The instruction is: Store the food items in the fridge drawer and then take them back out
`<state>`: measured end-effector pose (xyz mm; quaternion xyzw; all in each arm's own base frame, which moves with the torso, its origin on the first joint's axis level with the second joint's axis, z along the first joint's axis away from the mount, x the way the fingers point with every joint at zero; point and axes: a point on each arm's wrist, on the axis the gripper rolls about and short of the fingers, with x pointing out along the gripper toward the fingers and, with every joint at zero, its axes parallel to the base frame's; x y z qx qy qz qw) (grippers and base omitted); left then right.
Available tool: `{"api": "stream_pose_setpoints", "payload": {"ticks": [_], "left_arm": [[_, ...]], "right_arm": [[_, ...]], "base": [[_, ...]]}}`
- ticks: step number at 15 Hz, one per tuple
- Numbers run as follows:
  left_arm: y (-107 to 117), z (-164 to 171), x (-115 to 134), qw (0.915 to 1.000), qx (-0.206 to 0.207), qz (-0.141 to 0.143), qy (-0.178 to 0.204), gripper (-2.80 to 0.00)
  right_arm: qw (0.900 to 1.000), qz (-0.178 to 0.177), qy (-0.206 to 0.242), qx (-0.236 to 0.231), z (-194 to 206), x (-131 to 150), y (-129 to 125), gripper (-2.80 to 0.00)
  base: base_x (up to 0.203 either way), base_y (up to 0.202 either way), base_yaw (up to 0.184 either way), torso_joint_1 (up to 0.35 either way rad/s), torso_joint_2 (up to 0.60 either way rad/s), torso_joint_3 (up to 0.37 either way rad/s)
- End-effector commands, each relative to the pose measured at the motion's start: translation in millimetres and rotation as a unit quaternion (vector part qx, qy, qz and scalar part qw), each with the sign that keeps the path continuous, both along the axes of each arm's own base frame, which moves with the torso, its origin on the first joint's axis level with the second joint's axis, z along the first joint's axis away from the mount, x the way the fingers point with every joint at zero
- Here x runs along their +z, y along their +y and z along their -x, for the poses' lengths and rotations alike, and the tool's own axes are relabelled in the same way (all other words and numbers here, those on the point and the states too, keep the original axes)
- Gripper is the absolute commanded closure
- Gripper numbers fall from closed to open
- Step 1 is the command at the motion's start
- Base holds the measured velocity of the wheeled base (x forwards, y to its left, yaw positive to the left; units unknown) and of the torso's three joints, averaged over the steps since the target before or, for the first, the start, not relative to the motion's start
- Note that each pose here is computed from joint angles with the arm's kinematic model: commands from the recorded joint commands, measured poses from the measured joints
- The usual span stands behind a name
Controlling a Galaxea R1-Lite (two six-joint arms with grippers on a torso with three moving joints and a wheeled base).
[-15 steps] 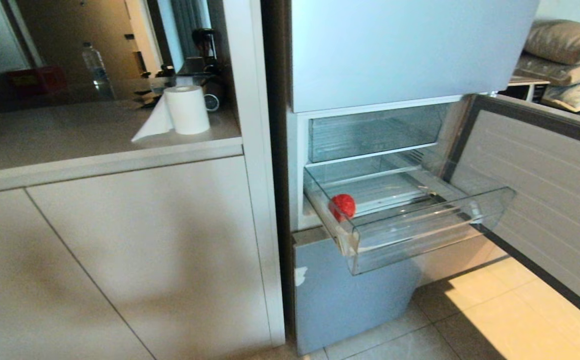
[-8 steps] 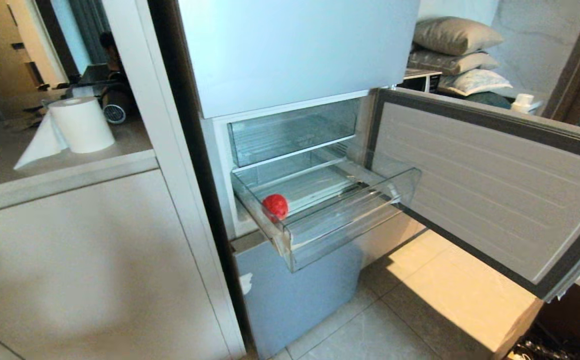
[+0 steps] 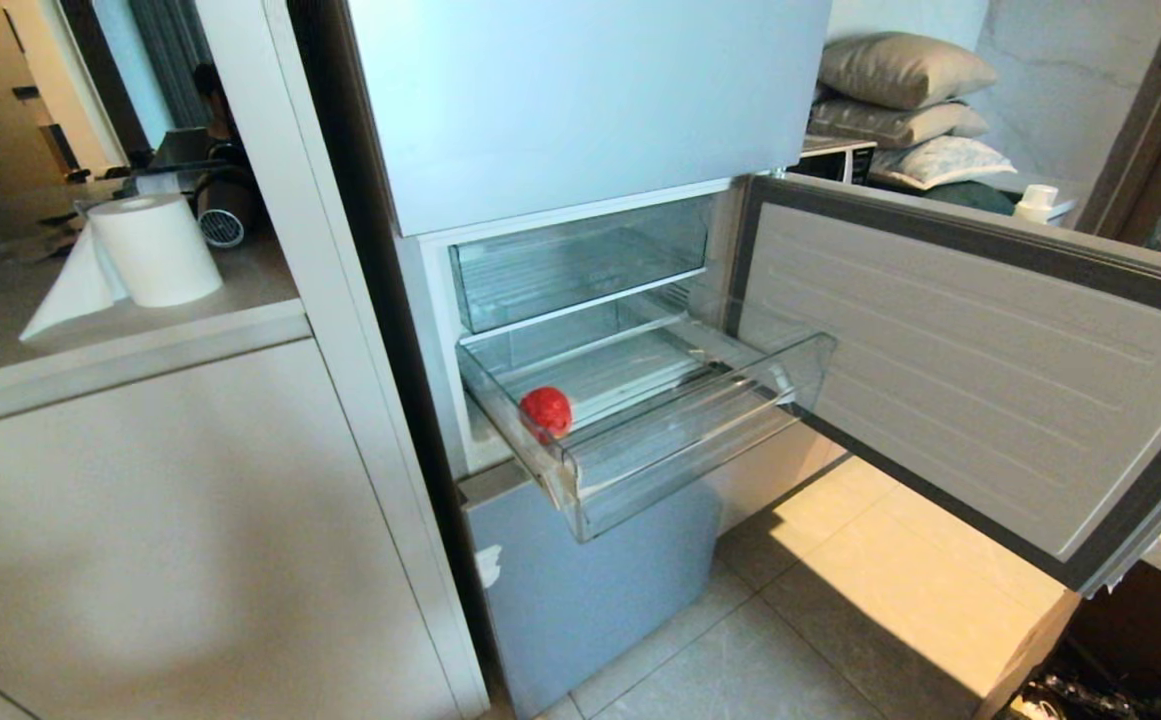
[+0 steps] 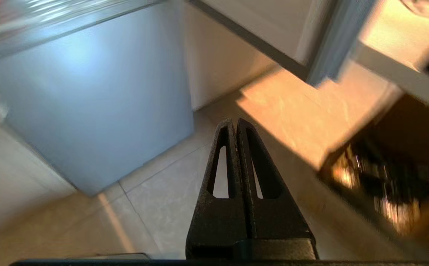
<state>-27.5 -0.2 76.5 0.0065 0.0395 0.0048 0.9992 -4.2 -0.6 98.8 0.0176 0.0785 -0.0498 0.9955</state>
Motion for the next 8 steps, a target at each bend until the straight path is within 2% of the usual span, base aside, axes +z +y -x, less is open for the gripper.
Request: {"api": "stream_pose_setpoints", "payload": {"ticks": [1, 3, 4, 6, 8], "left_arm": [[0.0, 0.0, -0.1, 1.0000, 0.000, 0.000, 0.000, 0.00], [0.0, 0.0, -0.1, 1.0000, 0.000, 0.000, 0.000, 0.00], [0.0, 0.0, -0.1, 1.0000, 0.000, 0.000, 0.000, 0.00], [0.0, 0.0, -0.1, 1.0000, 0.000, 0.000, 0.000, 0.00], [0.0, 0.0, -0.1, 1.0000, 0.000, 0.000, 0.000, 0.00]], "right_arm": [[0.993, -0.038, 0.079, -0.081, -35.4, 26.8, -6.9, 0.00], [0.977, -0.066, 0.090, -0.179, -58.8, 40.7, -24.0, 0.00], [0.969, -0.075, 0.083, -0.220, -67.1, 45.7, -35.4, -2.80], [0.952, -0.093, 0.073, -0.281, -82.0, 51.6, -62.6, -2.80], [0.946, -0.097, 0.053, -0.306, -96.5, 55.5, -87.0, -2.80]], "base": [[0.000, 0.000, 0.000, 0.000, 0.00, 0.000], [0.000, 0.000, 0.000, 0.000, 0.00, 0.000], [0.000, 0.000, 0.000, 0.000, 0.00, 0.000], [0.000, 0.000, 0.000, 0.000, 0.00, 0.000], [0.000, 0.000, 0.000, 0.000, 0.00, 0.000]]}}
